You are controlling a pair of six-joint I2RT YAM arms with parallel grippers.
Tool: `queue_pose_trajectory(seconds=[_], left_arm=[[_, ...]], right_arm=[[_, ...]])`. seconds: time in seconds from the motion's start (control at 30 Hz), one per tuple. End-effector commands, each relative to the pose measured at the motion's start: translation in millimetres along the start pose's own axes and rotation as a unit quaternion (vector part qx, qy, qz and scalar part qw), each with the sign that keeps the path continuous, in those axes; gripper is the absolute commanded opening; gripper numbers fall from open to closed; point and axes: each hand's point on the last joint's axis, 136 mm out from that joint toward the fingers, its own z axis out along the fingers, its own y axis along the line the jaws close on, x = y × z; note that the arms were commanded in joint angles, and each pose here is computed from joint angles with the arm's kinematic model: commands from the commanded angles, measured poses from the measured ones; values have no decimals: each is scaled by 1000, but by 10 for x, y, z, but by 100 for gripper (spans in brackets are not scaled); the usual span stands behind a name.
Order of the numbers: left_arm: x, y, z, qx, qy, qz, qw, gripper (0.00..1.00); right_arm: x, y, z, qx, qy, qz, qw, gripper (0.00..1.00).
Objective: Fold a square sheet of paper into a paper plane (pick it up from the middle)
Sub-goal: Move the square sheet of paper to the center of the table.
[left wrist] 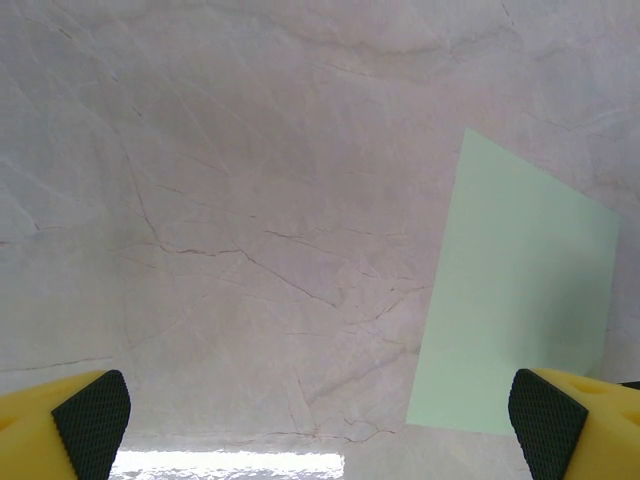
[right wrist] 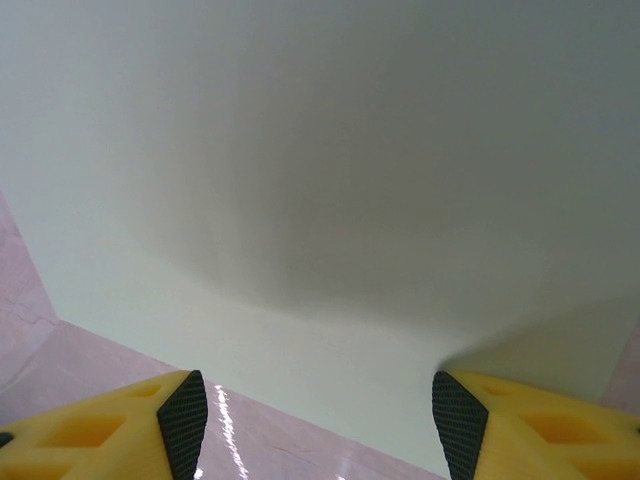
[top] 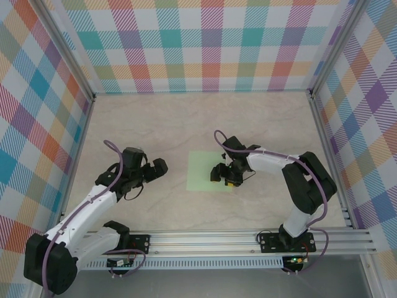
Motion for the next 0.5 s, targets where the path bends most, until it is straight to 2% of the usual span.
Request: queue_pose_trajectory(seconds=[0.0, 0.17, 0.27, 0.47], left_arm=[[-37, 20, -49, -2, -9, -2, 1000, 100], [-55, -57, -22, 11, -3, -8, 1000, 100], [-90, -120, -55, 15, 0, -4, 1000, 100], [-135, -212, -104, 29, 1, 1, 1000, 100]], right_arm=[[125, -235, -62, 54, 18, 10, 998, 65], [76, -88, -189, 31, 3, -5, 1000, 66], [40, -23, -242, 11, -20, -15, 1000, 70], [-67, 31, -200, 5, -29, 7, 1000, 75]])
